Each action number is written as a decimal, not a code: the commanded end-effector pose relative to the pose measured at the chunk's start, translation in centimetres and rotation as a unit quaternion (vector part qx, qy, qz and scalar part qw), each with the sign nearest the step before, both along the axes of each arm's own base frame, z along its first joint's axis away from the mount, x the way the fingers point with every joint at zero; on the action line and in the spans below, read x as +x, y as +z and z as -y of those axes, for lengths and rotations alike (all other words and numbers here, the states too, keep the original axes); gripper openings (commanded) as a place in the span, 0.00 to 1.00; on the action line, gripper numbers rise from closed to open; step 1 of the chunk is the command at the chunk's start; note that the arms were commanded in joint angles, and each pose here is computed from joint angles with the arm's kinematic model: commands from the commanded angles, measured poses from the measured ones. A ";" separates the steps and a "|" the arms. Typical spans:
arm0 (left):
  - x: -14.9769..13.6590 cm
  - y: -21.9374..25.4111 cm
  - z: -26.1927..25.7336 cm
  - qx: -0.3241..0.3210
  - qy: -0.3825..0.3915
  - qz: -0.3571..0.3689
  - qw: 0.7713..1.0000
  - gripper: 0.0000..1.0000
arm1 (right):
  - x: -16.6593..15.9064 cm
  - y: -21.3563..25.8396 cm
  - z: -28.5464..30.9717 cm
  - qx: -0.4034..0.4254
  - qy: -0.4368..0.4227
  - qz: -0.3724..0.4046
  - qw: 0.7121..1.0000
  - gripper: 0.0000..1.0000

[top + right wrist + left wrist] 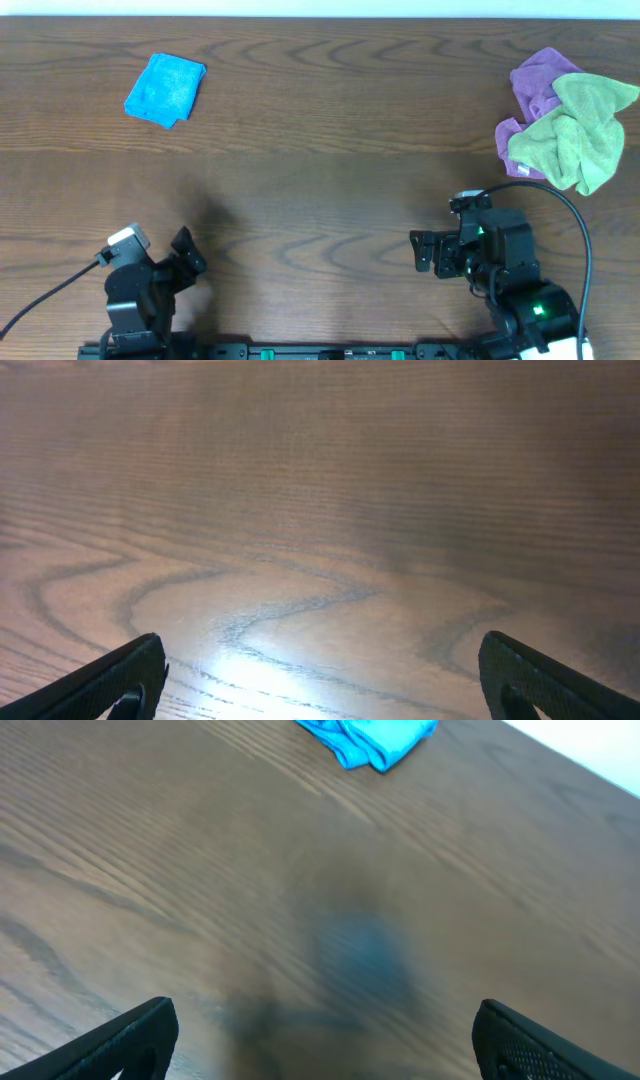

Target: Fold the cloth

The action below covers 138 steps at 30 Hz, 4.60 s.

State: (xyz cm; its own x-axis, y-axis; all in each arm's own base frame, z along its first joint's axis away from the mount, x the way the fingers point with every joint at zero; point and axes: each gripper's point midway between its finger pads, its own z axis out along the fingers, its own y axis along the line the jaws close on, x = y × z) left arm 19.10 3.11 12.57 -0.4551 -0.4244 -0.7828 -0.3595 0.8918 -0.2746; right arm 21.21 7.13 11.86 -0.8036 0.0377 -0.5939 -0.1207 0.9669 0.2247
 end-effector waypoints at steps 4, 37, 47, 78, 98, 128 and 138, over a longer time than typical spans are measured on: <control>-0.2 0.1 0.3 0.059 -0.044 0.002 0.997 0.95 | 0.0 0.1 0.1 0.006 -0.008 -0.001 1.000 0.99; -3.2 -3.8 1.2 0.153 -0.148 -0.079 0.974 0.95 | 0.0 0.1 0.1 0.006 -0.008 -0.001 1.000 0.99; -3.6 -4.2 1.2 0.157 -0.153 -0.089 0.972 0.95 | 0.0 0.1 0.1 0.006 -0.008 -0.001 1.000 0.99; -3.6 -4.2 1.2 0.157 -0.153 -0.089 0.972 0.95 | -1.4 0.3 3.5 -0.058 -0.063 0.025 0.996 0.99; -3.6 -4.2 1.2 0.157 -0.153 -0.089 0.972 0.95 | -3.1 -3.6 7.3 -0.098 -0.099 0.129 0.982 0.99; -3.6 -4.2 1.2 0.157 -0.153 -0.089 0.972 0.95 | -3.3 -5.1 7.2 -0.105 -0.082 0.129 0.983 0.99; -3.6 -4.2 1.2 0.157 -0.153 -0.089 0.972 0.95 | -3.3 -5.1 7.2 -0.105 -0.082 0.129 0.983 0.99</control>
